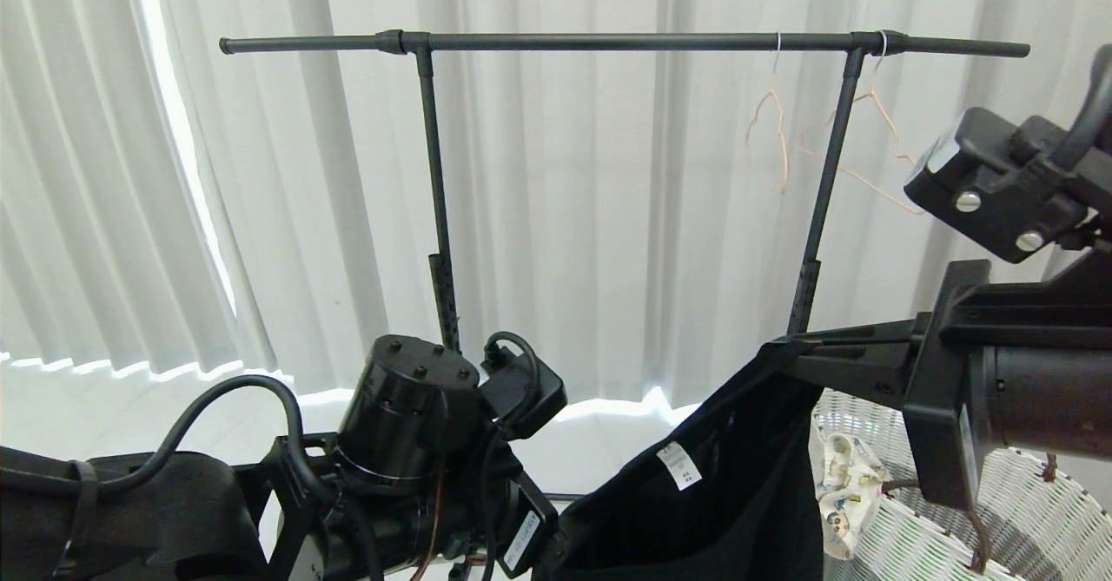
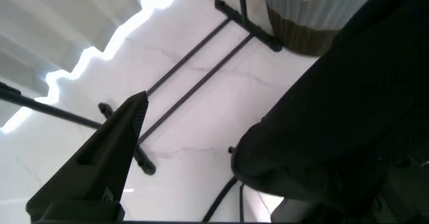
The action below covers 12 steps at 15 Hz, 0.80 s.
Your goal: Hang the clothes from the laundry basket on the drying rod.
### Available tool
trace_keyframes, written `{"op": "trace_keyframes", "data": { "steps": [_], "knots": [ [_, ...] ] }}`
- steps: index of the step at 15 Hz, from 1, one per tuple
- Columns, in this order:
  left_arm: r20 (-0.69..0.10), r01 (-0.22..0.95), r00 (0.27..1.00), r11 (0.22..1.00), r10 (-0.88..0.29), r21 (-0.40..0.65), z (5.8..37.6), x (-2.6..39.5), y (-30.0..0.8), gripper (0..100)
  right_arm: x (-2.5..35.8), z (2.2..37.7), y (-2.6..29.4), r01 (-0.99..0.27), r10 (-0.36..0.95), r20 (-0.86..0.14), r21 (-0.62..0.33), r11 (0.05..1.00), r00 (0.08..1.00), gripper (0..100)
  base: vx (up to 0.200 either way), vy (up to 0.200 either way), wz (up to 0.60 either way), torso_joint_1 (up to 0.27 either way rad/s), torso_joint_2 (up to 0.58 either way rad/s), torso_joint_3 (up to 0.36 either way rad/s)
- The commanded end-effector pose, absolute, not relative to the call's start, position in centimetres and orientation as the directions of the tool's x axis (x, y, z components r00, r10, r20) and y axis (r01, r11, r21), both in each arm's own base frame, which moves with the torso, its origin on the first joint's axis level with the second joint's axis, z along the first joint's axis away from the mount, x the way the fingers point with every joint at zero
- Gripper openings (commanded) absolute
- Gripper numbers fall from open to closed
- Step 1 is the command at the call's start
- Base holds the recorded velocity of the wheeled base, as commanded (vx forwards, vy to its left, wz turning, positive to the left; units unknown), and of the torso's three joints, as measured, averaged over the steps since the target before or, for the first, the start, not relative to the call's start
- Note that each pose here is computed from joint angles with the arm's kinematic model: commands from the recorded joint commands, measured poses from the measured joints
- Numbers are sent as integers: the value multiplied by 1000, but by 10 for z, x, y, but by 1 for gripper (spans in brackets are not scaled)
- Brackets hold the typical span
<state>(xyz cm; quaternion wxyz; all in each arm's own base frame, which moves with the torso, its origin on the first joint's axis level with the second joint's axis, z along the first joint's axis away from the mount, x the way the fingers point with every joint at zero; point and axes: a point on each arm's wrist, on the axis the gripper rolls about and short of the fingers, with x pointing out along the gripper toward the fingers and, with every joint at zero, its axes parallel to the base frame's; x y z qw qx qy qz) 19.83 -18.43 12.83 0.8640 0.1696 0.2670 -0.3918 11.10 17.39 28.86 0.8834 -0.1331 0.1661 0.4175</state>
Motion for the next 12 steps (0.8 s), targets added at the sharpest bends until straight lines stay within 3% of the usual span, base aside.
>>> {"op": "trace_keyframes", "data": {
  "steps": [1, 7, 10, 12],
  "knots": [
    [-561, 766, 566, 637, -604, 86, 135, 197, -182, 100, 110, 291, 171, -780, 696, -395, -95, 618, 599, 0, 0, 0, 0, 0, 0, 0],
    [-538, 783, 557, 617, -633, 84, 137, 187, -174, 100, 110, 288, 172, -790, 696, -404, -129, 599, 594, 0, 0, 0, 0, 0, 0, 0],
    [-460, 824, 523, 563, -718, 59, 145, 189, -179, 100, 110, 287, 175, -839, 738, -414, -150, 523, 533, 0, 0, 0, 0, 0, 0, 0],
    [-453, 830, 516, 555, -727, 54, 145, 188, -179, 100, 112, 285, 178, -843, 738, -420, -159, 513, 528, 0, 0, 0, 0, 0, 0, 0]
  ]
}}
